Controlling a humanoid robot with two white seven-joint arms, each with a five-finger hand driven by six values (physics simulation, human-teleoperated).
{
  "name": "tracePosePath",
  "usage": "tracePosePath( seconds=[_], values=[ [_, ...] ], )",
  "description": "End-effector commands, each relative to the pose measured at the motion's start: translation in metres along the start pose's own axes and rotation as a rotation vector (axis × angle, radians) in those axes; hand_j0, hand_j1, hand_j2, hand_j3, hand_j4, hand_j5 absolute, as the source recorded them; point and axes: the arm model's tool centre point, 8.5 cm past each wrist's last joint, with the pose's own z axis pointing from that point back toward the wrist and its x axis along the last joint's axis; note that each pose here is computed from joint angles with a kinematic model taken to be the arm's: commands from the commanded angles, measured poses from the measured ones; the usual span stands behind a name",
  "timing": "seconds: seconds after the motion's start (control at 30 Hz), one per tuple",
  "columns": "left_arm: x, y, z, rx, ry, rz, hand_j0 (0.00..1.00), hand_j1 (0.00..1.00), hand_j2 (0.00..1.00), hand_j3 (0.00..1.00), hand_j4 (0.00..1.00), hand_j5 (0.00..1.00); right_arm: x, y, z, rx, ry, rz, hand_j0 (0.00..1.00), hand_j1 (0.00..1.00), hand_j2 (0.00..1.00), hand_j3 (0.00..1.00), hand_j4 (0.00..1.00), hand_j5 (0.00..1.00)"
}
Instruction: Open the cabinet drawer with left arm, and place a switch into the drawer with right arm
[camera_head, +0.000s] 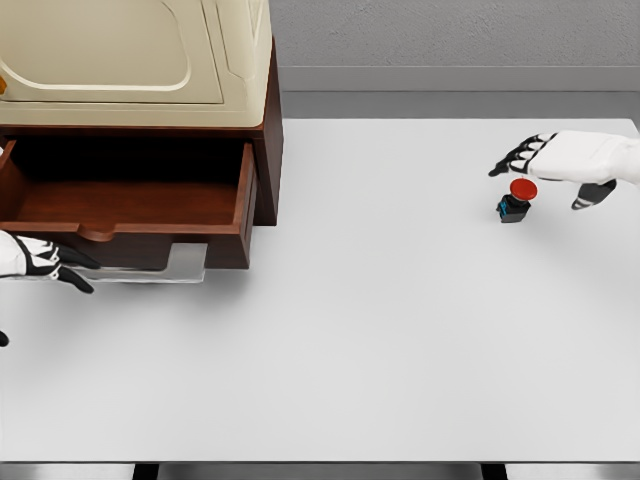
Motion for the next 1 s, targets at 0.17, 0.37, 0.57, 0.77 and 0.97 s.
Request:
tracePosePath(
  seconds=[0.17, 0.37, 0.57, 0.77, 0.97],
  values=[
    [0.002, 0.009, 0.012, 0.011, 0.021, 0.015, 1.00, 1.00, 1.00, 1.00, 1.00, 1.00, -0.006, 0.010, -0.008, 0.033, 0.016, -0.021, 1.00, 1.00, 1.00, 1.00, 1.00, 1.00],
    [0.005, 0.021, 0.028, 0.017, 0.062, -0.006, 1.00, 1.00, 1.00, 1.00, 1.00, 1.00, 0.001, 0.008, -0.029, 0.058, -0.010, -0.009, 1.00, 1.00, 1.00, 1.00, 1.00, 1.00],
    [0.018, 0.066, 0.060, 0.225, 0.135, -0.102, 1.00, 1.00, 1.00, 1.00, 1.00, 1.00, 0.008, 0.007, -0.039, 0.084, -0.027, 0.021, 1.00, 1.00, 1.00, 1.00, 1.00, 1.00],
    [0.019, 0.068, 0.011, 0.283, -0.058, -0.111, 1.00, 1.00, 1.00, 1.00, 1.00, 1.00, 0.000, 0.007, -0.039, 0.086, -0.008, 0.006, 1.00, 1.00, 1.00, 1.00, 1.00, 1.00],
    [0.021, 0.073, 0.004, 0.326, -0.101, -0.111, 1.00, 1.00, 1.00, 1.00, 1.00, 1.00, -0.004, 0.007, -0.041, 0.089, 0.001, -0.008, 1.00, 1.00, 1.00, 1.00, 1.00, 1.00]
  ],
)
